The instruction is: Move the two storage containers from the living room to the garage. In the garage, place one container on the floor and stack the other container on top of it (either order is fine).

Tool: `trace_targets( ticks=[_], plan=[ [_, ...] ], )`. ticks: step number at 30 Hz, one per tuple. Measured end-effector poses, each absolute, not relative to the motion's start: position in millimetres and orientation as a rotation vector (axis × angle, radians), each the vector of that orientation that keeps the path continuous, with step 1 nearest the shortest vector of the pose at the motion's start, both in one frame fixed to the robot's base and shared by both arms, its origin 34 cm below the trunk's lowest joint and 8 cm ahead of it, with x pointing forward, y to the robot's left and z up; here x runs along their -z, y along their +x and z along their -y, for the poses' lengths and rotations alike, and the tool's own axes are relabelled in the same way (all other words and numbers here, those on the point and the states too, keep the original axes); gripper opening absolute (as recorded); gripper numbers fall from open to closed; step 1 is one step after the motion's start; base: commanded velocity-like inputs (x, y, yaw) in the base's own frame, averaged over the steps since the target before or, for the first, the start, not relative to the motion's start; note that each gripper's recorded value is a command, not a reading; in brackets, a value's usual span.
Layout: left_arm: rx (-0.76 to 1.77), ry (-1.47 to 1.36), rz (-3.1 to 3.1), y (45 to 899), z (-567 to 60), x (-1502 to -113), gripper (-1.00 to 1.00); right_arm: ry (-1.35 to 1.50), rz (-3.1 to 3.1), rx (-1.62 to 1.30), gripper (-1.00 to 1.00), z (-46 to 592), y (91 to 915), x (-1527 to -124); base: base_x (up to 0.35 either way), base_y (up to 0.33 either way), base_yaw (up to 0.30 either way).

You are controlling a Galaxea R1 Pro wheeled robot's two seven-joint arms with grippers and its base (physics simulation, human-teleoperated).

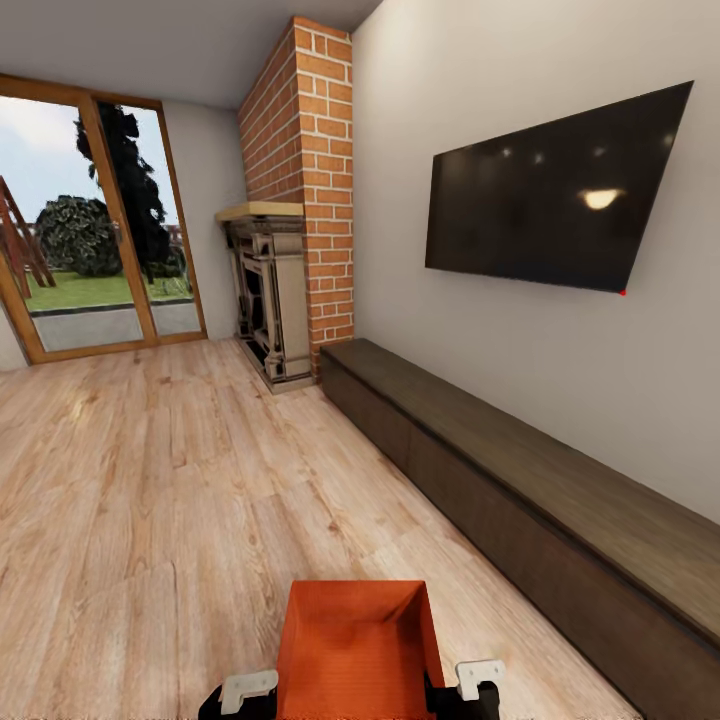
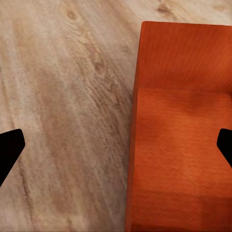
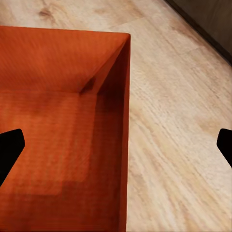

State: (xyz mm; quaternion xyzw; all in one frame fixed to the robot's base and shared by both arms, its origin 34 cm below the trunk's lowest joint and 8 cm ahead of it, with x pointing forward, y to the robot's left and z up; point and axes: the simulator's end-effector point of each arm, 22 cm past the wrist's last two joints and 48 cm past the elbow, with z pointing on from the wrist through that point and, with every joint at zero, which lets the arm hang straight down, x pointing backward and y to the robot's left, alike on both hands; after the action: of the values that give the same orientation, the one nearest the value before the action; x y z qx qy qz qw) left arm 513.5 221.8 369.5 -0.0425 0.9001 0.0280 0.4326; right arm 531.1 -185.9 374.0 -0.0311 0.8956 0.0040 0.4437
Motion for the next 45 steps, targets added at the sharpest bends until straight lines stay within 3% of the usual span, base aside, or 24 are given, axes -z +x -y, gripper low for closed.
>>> trace_targets(
  ticks=[45],
  plan=[
    [-0.053,-0.067,-2.25,504,-208,-336,1.0,-0.09,-2.221,-0.011,1.0,184,523,-341,0.0,0.0,0.0]
  ],
)
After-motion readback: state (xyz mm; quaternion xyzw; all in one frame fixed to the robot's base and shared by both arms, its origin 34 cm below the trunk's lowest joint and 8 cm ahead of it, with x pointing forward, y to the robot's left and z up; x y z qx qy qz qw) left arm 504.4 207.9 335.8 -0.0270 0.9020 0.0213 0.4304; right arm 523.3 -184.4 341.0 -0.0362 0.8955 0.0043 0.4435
